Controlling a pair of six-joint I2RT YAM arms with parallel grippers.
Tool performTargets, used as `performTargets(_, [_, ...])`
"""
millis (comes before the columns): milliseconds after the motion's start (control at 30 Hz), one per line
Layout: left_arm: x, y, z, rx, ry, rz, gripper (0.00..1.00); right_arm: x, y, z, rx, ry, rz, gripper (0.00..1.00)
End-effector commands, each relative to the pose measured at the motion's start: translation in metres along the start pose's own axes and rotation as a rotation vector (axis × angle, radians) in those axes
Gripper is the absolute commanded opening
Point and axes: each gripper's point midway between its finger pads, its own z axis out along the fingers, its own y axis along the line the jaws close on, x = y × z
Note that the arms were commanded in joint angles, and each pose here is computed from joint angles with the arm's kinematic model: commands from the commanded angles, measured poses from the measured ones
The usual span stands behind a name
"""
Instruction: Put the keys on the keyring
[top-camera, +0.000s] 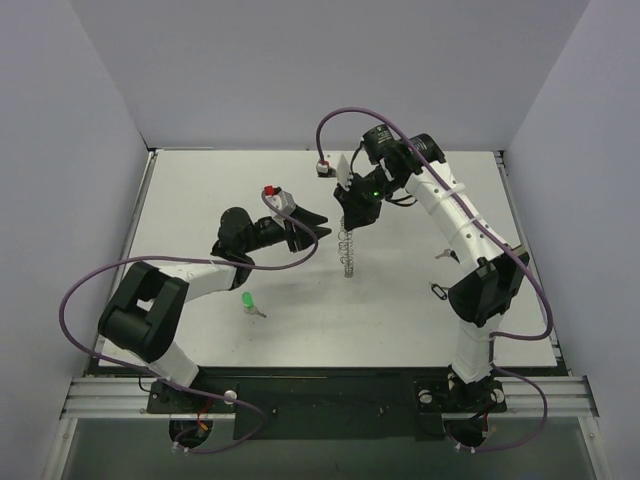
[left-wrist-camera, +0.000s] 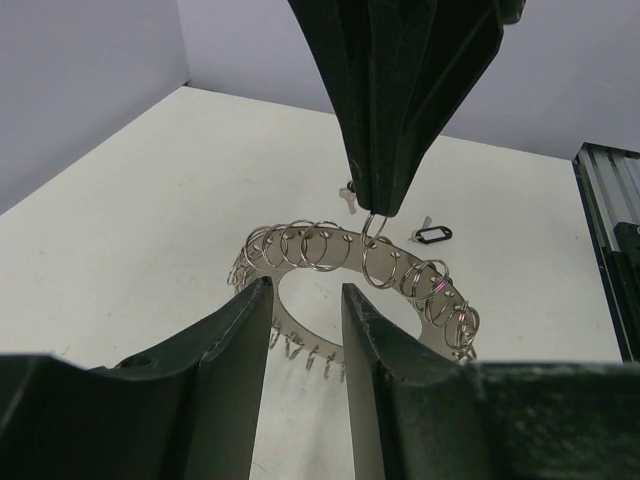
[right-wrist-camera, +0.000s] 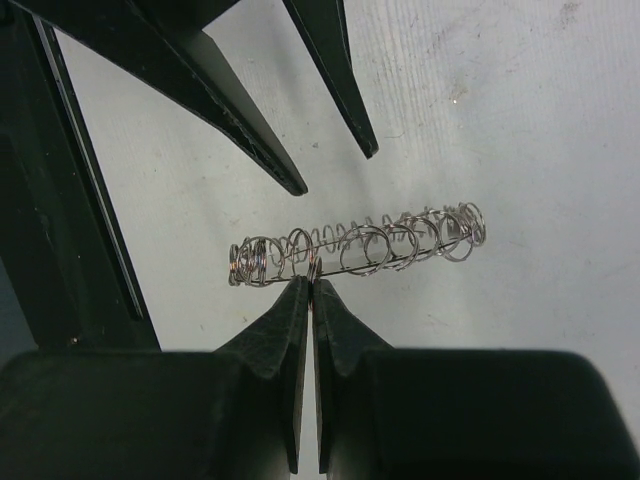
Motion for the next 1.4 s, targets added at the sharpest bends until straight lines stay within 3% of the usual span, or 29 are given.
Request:
performTargets(0, [-0.013, -0.003, 0.013, 0.053, -0.038, 0.117, 0.43, -0.007, 0.023, -0.019, -0.031, -0.042, -0.034, 0.0])
performTargets(500, [0.002, -0.013, 0.021, 0.096, -0.008, 0.135, 0.46, -0.008, 0.026, -0.018, -0.044, -0.047, -0.031, 0.0])
performTargets(1367, [-0.009, -0.039, 0.015, 0.207, -0.06, 0.076, 0.46, -0.005, 0.029, -0.015, -0.06, -0.041, -0.025, 0.0])
